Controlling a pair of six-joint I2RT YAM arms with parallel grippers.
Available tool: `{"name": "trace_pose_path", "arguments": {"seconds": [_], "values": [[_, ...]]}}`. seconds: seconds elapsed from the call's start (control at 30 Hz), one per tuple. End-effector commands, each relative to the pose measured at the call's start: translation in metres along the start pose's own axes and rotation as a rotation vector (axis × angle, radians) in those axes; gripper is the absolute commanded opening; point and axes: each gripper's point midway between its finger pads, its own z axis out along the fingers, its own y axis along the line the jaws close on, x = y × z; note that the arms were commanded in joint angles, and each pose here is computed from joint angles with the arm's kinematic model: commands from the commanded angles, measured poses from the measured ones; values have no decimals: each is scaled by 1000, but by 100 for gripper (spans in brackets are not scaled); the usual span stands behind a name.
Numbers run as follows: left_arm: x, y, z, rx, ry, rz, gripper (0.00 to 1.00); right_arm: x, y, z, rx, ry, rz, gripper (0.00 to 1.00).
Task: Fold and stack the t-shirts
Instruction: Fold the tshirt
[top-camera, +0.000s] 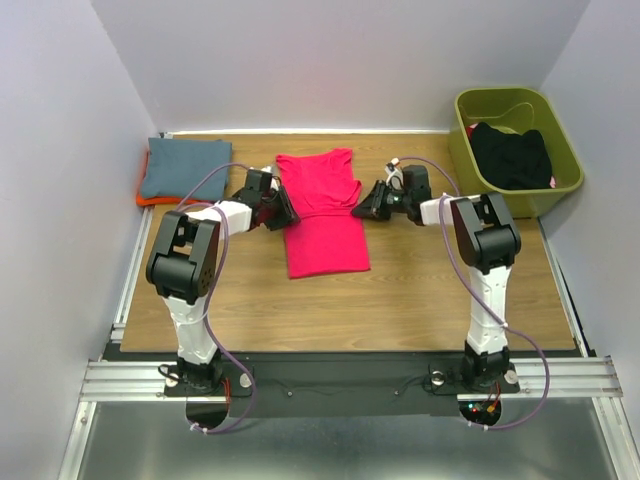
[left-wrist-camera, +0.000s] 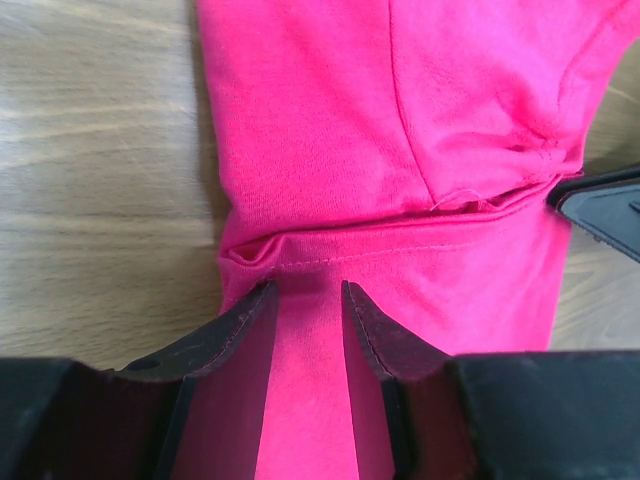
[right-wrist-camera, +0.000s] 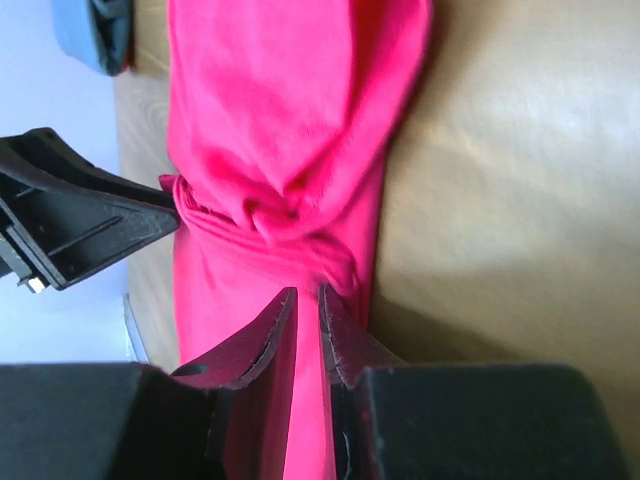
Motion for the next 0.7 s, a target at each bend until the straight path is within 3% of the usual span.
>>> {"name": "trace_pose_path", "arguments": {"seconds": [0.0, 0.17, 0.33, 0.53, 0.67], "values": [[75, 8, -14, -42, 206, -3, 45, 35, -24, -23, 144, 37, 85, 21], [120, 3, -44, -28, 253, 6, 45, 55, 0, -58, 142, 48, 85, 21], [96, -8, -72, -33, 115, 40, 51, 23, 29, -77, 164, -35, -34, 23], [48, -12, -96, -110, -55, 120, 90, -26, 41, -76, 209, -135, -129, 45], [27, -7, -110, -163, -137, 163, 91, -49, 43, -60, 208, -159, -153, 52]]}}
